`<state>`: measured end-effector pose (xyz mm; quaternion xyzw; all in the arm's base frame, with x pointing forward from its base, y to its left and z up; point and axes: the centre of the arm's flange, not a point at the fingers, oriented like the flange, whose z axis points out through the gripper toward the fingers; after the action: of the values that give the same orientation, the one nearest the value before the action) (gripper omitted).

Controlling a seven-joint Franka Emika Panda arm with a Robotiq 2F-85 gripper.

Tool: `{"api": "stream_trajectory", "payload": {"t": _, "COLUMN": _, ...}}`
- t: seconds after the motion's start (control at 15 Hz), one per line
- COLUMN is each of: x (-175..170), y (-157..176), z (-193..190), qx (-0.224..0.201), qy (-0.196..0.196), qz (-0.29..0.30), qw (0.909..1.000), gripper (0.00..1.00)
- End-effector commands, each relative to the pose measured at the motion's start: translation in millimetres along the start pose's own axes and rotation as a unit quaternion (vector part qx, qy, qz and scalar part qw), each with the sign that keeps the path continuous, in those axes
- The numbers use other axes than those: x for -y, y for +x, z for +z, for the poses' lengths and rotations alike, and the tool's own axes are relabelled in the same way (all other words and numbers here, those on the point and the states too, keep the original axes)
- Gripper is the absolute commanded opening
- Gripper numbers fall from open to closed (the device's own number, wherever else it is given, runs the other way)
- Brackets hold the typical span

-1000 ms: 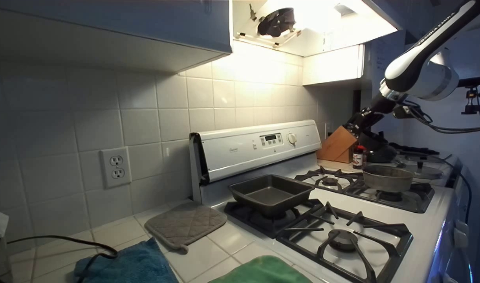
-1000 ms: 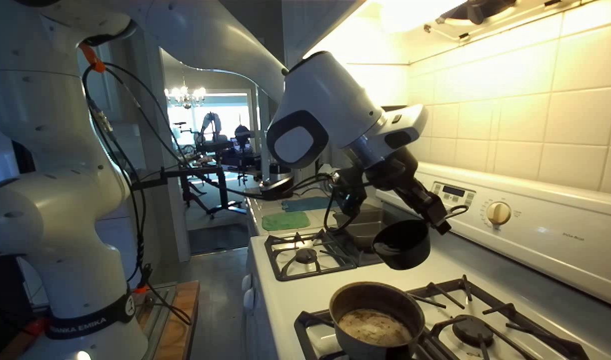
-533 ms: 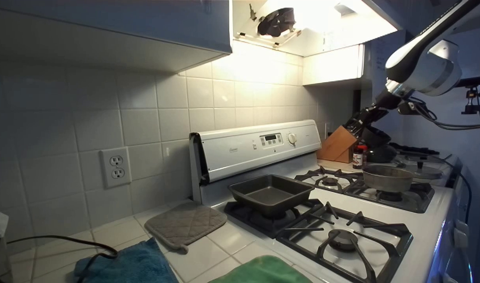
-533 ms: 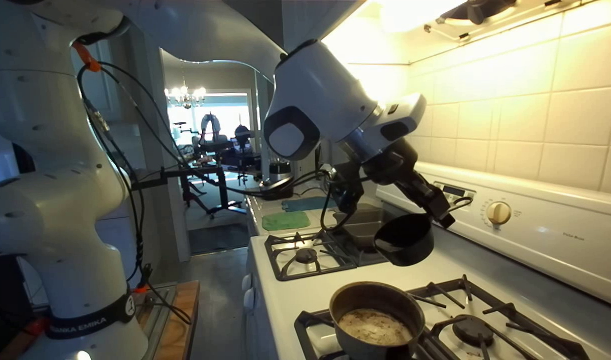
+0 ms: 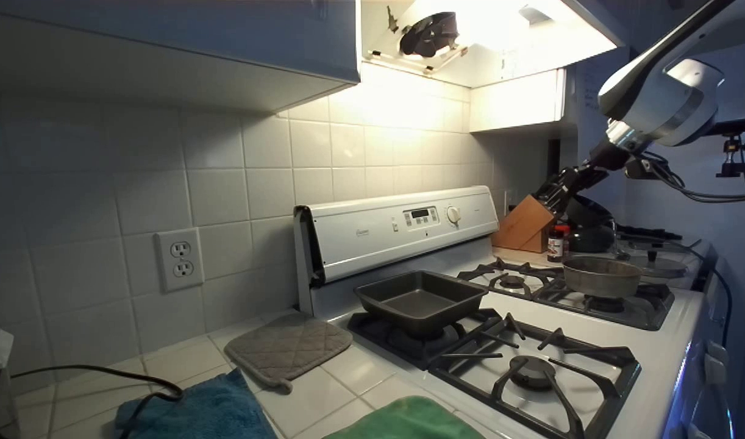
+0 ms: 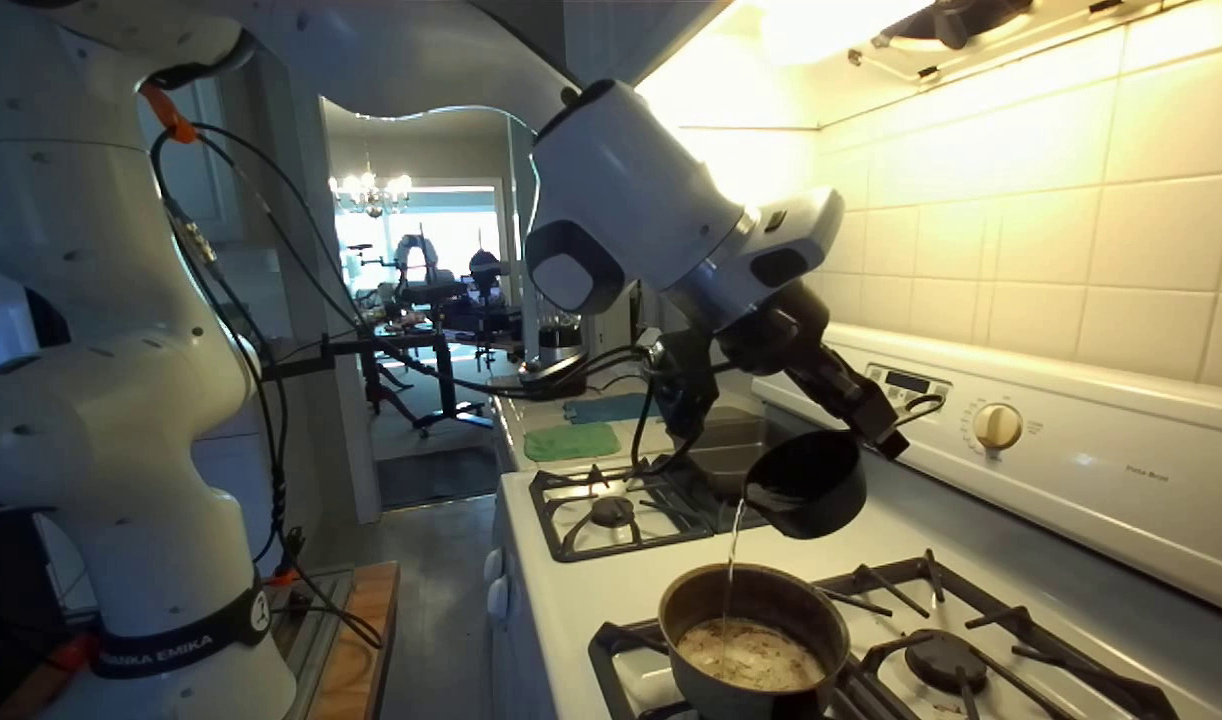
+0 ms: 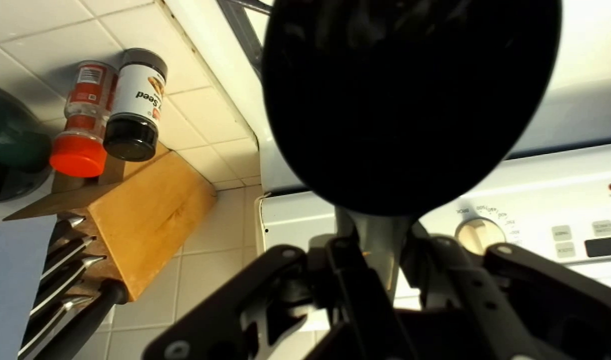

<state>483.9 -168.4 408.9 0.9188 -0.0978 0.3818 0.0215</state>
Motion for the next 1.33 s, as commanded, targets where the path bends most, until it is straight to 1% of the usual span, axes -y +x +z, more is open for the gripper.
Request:
{"api": "stream_trajectory", "payload": {"t": 0.0, "x": -9.7, "y": -14.1, "z": -0.9, "qx": -0.026, "qy": 0.004, "qz": 0.0, "qw": 0.9997, "gripper": 0.06}}
{"api": "stream_trajectory", "payload": {"t": 0.47, "x": -10.9, "y": -13.2, "z": 1.6, "qx": -0.035, "qy": 0.004, "qz": 0.007, "qw": 0.9993, "gripper": 0.06}}
{"api": "stream_trajectory", "payload": {"t": 1.27, "x": -9.6, "y": -7.1, "z": -0.2, "qx": -0.07, "qy": 0.008, "qz": 0.016, "qw": 0.9974, "gripper": 0.06}}
